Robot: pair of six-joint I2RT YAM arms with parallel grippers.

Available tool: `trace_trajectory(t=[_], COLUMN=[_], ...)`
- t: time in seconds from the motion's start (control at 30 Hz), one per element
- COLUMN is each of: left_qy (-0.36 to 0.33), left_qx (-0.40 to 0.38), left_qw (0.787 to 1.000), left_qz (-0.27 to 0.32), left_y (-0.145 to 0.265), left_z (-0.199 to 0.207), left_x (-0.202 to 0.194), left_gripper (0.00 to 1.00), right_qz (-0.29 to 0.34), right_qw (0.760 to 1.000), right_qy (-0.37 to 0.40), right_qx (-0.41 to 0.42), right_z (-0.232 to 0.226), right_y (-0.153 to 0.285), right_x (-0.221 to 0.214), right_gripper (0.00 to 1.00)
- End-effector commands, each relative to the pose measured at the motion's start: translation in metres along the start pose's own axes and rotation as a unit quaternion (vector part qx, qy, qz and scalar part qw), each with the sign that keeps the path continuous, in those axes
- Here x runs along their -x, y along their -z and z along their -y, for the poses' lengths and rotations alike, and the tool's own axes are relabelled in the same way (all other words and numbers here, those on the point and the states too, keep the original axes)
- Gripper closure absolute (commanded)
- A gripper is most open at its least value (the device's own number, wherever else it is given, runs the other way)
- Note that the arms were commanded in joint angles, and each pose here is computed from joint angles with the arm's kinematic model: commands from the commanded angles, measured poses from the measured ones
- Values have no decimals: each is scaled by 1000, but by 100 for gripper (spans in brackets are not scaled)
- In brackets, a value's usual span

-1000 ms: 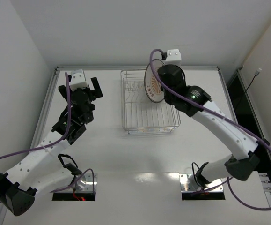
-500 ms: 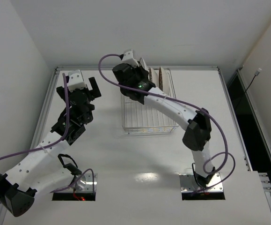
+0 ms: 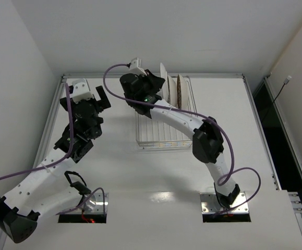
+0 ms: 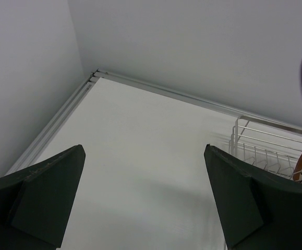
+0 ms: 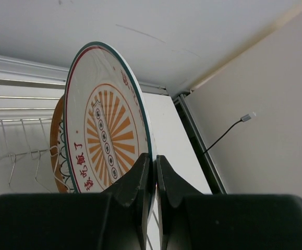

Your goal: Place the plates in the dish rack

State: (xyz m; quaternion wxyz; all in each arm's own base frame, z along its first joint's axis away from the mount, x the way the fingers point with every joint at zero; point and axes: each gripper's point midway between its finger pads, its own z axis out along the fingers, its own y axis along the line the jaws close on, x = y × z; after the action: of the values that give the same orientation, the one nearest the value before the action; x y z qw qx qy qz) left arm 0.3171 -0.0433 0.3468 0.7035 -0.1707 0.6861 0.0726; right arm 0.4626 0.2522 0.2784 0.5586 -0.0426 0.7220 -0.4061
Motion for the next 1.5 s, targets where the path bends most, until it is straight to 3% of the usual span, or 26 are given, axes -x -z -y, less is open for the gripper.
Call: trace_trajectory(t=[0.0,0.27,0.7,0.9,0.93,0.97,1.1,1.3,1.47], left_qy=[32,33,36,36,36,36,36,36,36], left_qx=[10,15,14,14,14,14,14,14,14], left_qw=[999,999,999,999,999,999,999,999,999], left_qz=[21,21,24,24,24,24,24,24,24], left_y=[2,2,4,4,4,4,4,4,4], left_z=[-6,-7,-9,-9,-9,-9,-9,-9,-9], left_x=[19,19,22,22,22,22,22,22,22], left_gripper=[1,1,1,1,1,1,1,1,1], right_qz=[-20,-29,-23,-16,-21,-26,-47,-64,-74], right_qw=[998,997,997,999,999,1000,998,995,993], right_qy=[-18,35,45,14,42,-3,-25,-48,-67], right_qx=[-56,-63,-51,-28,-16,-8,38,64,67], right_z=[15,-12,-36,-47,-45,-48,-57,-57,-50], right_y=[2,0,2,1,2,-4,-11,-16,-29], right_x=[1,-25,-39,-44,-46,-49,-60,-64,-63], right_gripper=[100,100,100,100,100,97,85,82,63])
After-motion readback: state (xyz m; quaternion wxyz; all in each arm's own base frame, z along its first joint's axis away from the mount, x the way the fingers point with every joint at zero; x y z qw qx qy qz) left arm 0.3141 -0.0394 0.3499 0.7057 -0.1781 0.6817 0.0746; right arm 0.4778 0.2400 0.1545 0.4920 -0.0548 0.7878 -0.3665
